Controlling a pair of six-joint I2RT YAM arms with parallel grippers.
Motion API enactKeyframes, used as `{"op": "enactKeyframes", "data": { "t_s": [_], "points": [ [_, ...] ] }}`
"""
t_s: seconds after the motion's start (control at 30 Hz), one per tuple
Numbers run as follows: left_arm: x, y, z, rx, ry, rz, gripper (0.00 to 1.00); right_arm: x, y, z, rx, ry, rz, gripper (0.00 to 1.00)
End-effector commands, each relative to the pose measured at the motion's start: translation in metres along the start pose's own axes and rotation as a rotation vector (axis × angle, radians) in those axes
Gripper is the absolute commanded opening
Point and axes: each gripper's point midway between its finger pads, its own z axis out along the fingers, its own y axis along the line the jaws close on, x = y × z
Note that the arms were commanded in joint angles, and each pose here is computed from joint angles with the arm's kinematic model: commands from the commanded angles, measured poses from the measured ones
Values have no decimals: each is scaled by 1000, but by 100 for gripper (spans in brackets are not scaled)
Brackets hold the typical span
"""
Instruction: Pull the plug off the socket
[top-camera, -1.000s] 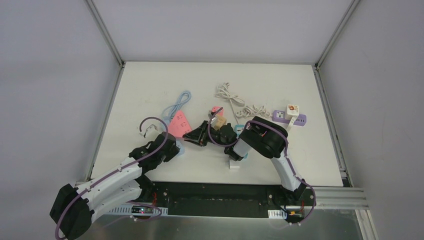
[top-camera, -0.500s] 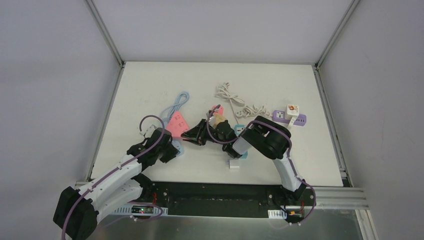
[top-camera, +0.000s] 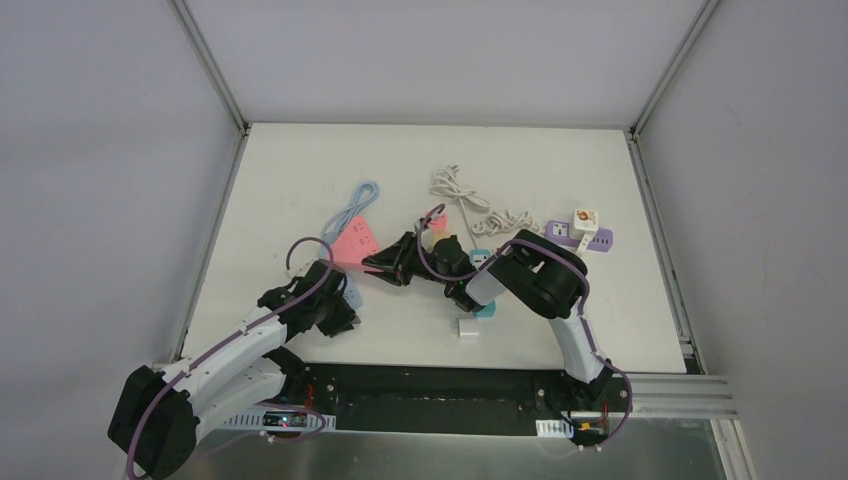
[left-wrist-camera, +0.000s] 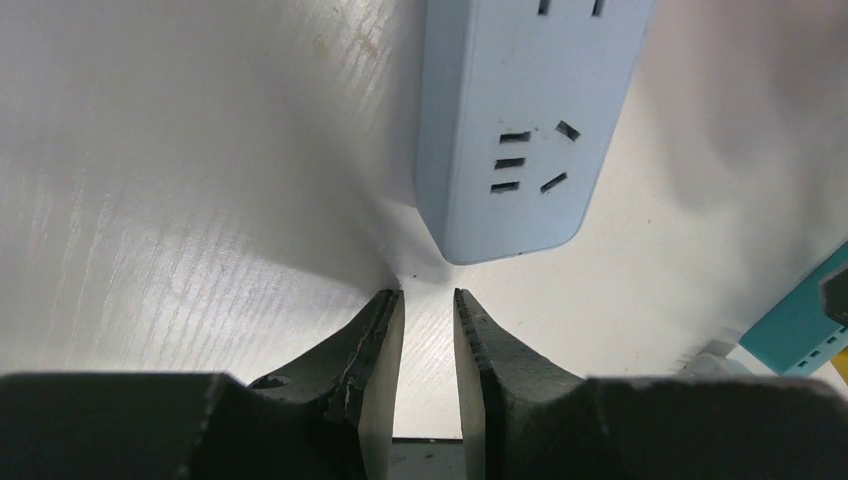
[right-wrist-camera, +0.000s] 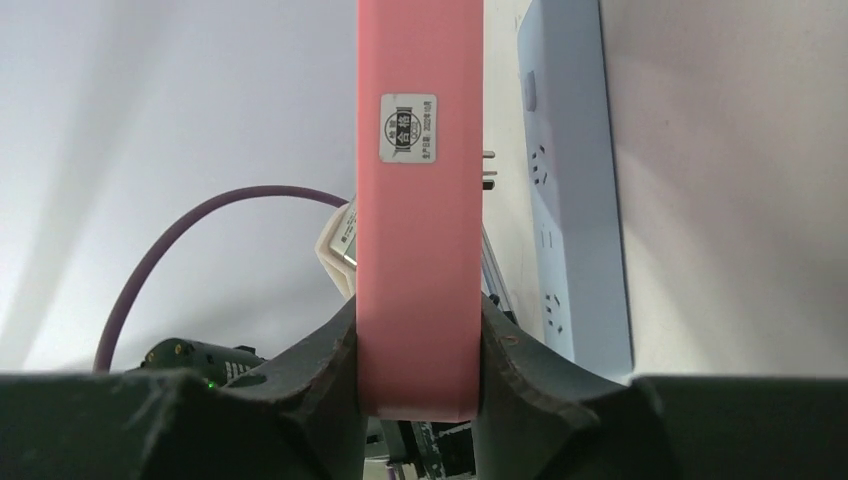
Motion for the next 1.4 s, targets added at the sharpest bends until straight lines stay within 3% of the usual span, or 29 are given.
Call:
{"op": "enactKeyframes", "data": {
  "t_s": [0.0,0.23,0.6,0.83,1.03,1.13,1.27,1.37],
  "points": [
    [4,16,-1,-58,22,34,27,-10,-115,-28,323,-102,240,0],
    [-9,2,-17,4,-31,61,31,-11,-99,-22,284,-90,264,0],
    [-48,-1,-74,-22,-195,147,40,-17,-64,-21,269,-114,160,0],
    [-70,5,-99,-53,-308,166,45,-36,-85,-44,420,-267,149,0],
    [-71,2,-99,-40,-311,169,49,-40,-105,-50,508,-307,194,0],
    [-70,-1,-98,-32,-302,175,51,-38,-108,-46,515,-290,203,11],
    [-70,-1,-98,-33,-300,183,53,-33,-103,-41,506,-261,185,40],
    [-70,-3,-99,-27,-300,189,54,-31,-93,-38,494,-243,150,56]
  ]
}}
